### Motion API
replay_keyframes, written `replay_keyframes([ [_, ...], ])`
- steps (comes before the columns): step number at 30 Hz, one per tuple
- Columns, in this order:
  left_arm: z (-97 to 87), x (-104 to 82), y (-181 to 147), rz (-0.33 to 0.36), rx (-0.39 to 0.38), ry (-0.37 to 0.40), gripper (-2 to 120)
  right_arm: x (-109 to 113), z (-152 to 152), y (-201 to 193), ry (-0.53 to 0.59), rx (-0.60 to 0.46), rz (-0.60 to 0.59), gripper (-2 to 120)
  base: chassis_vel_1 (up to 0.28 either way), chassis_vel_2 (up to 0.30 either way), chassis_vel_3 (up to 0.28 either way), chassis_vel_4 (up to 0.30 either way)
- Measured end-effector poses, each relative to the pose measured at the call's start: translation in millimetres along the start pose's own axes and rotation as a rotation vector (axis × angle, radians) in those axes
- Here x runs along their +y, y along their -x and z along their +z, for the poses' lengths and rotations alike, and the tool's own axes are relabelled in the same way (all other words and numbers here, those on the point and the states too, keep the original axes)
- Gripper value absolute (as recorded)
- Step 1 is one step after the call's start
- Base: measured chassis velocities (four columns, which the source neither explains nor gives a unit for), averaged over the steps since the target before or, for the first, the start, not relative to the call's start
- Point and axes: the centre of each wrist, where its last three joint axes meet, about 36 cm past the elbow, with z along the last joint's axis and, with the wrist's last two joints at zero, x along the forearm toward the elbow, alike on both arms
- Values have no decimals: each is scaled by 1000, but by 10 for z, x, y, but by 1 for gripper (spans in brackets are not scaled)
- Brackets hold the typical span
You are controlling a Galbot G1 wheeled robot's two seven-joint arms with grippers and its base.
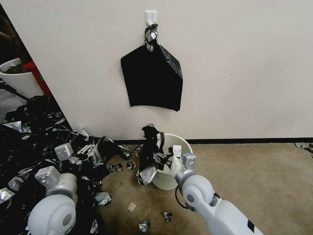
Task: Place a trash bag onto the trash bin.
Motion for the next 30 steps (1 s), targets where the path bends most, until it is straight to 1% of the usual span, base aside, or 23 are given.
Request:
replay_keyframes([
  [2, 37, -6, 96, 6, 15, 9, 100, 11, -26, 63, 30, 0, -16, 56, 0, 0, 0, 0],
  [3, 37, -6, 96, 6, 15, 9, 100, 11, -26, 63, 30, 0, -16, 56, 0, 0, 0, 0],
  [4, 61, -10, 148, 10, 23, 12, 100, 10, -40, 97, 45, 4, -21, 51, 0, 0, 0, 0],
  [5, 99, -14, 228, 15, 37, 16, 100, 8, -51, 127, 53, 8, -26, 44, 0, 0, 0, 0],
  [6, 99, -14, 228, 15, 37, 16, 100, 8, -51, 127, 53, 8, -26, 44, 0, 0, 0, 0],
  [7, 138, -28, 318, 25, 50, 17, 100, 2, -58, 146, 53, 10, -29, 41, 0, 0, 0, 0],
  [8, 171, -44, 395, 42, 61, 14, 100, -8, -59, 156, 44, 13, -26, 35, 0, 0, 0, 0],
  [10, 215, -89, 531, 89, 77, 5, 100, -19, -48, 169, 24, 14, -15, 26, 0, 0, 0, 0],
  [11, 215, -89, 531, 89, 77, 5, 100, -19, -48, 169, 24, 14, -15, 26, 0, 0, 0, 0],
  [13, 258, -154, 670, 147, 89, -6, 100, -37, -28, 186, 17, 13, -2, 17, 0, 0, 0, 0],
  [14, 275, -180, 729, 166, 93, -11, 100, -46, -23, 194, 18, 12, 4, 12, 0, 0, 0, 0],
  [15, 275, -180, 729, 166, 93, -11, 100, -46, -23, 194, 18, 12, 4, 12, 0, 0, 0, 0],
  [17, 330, -248, 843, 208, 117, -35, 100, -78, -23, 207, 25, 5, 18, 2, 0, 0, 0, 0],
  [18, 330, -248, 843, 208, 117, -35, 100, -78, -23, 207, 25, 5, 18, 2, 0, 0, 0, 0],
  [19, 361, -275, 889, 220, 134, -40, 100, -102, -21, 207, 27, -4, 23, 0, 0, 0, 0, 0],
  [22, 425, -321, 951, 239, 166, -46, 100, -171, -2, 203, 19, -31, 29, 3, 0, 0, 0, 0],
  [24, 507, -385, 973, 276, 207, -50, 100, -266, 22, 177, 3, -59, 45, 5, 0, 0, 0, 0],
  [25, 507, -385, 973, 276, 207, -50, 100, -266, 22, 177, 3, -59, 45, 5, 0, 0, 0, 0],
  [27, 589, -460, 961, 343, 239, -48, 100, -322, 34, 134, -13, -70, 60, 5, 0, 0, 0, 0],
  [28, 589, -460, 961, 343, 239, -48, 100, -322, 34, 134, -13, -70, 60, 5, 0, 0, 0, 0],
  [30, 670, -559, 948, 403, 264, -40, 100, -353, 40, 98, -26, -80, 74, 4, 0, 0, 0, 0],
])
